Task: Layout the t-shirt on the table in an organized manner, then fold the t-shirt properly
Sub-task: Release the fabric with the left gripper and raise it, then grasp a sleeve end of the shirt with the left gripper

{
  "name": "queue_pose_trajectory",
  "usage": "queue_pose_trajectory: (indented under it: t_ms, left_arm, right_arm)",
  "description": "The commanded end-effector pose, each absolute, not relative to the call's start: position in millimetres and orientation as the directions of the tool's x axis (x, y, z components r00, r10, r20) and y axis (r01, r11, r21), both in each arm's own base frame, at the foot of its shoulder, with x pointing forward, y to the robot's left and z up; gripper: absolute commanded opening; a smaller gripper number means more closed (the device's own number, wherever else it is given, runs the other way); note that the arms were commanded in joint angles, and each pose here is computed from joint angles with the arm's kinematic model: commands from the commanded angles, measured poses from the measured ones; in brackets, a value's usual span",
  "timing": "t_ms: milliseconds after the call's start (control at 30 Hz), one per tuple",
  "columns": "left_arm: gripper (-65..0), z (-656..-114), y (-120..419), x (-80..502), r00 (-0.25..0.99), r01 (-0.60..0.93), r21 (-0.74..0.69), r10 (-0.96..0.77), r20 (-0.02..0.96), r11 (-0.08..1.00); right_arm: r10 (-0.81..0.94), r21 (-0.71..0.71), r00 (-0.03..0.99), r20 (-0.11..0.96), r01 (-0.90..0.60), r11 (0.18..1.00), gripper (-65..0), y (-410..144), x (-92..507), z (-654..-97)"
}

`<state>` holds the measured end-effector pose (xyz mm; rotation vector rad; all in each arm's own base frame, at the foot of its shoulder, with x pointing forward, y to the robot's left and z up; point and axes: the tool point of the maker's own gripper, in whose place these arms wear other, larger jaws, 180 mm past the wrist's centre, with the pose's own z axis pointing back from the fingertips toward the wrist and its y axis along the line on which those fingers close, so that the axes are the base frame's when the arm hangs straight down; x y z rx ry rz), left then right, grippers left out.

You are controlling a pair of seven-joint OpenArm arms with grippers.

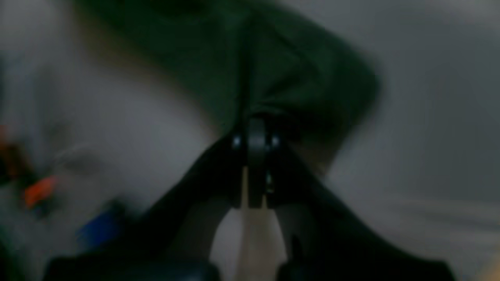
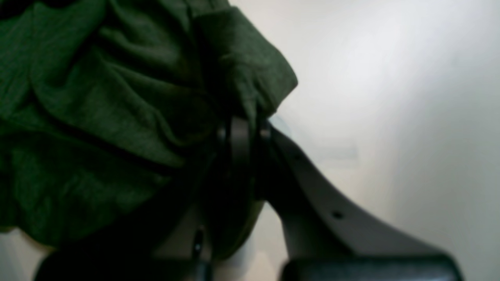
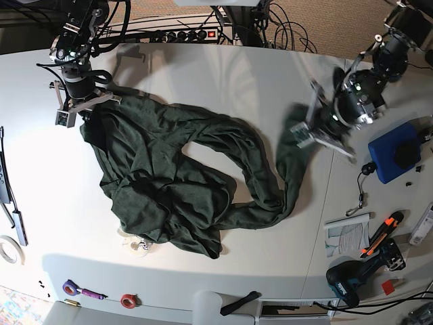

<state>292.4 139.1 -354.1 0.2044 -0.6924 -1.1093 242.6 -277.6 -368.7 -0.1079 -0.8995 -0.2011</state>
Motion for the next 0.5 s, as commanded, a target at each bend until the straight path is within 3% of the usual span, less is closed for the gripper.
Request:
queue_pose_trajectory:
  t_ms: [0,200,467]
  left_arm:
    - [-65.0,-330.9,145.5,313.1,0.224,0.69,0.563,-0.873,0.432,0.456]
    - [-65.0,-252.4,138.8,372.7,0.056,0.489,0.703,-0.824,0.564,0.515]
    - [-65.0,-173.2,115.0,462.9,-0.06,0.385,0.636,-0.669,0.741,0.669]
  right_arm:
    - [-0.112,-0.016,0.569,0.815,0.215,0.977,-65.0,-280.4,249.5,-355.9]
    - [-0.113,-0.016,0.575,0.81,0.215,0.977,-65.0,-280.2,248.5,-357.2]
    - [-0.113,-0.016,0.577,0.809,0.215,0.977,-65.0,-280.2,247.9,-357.7]
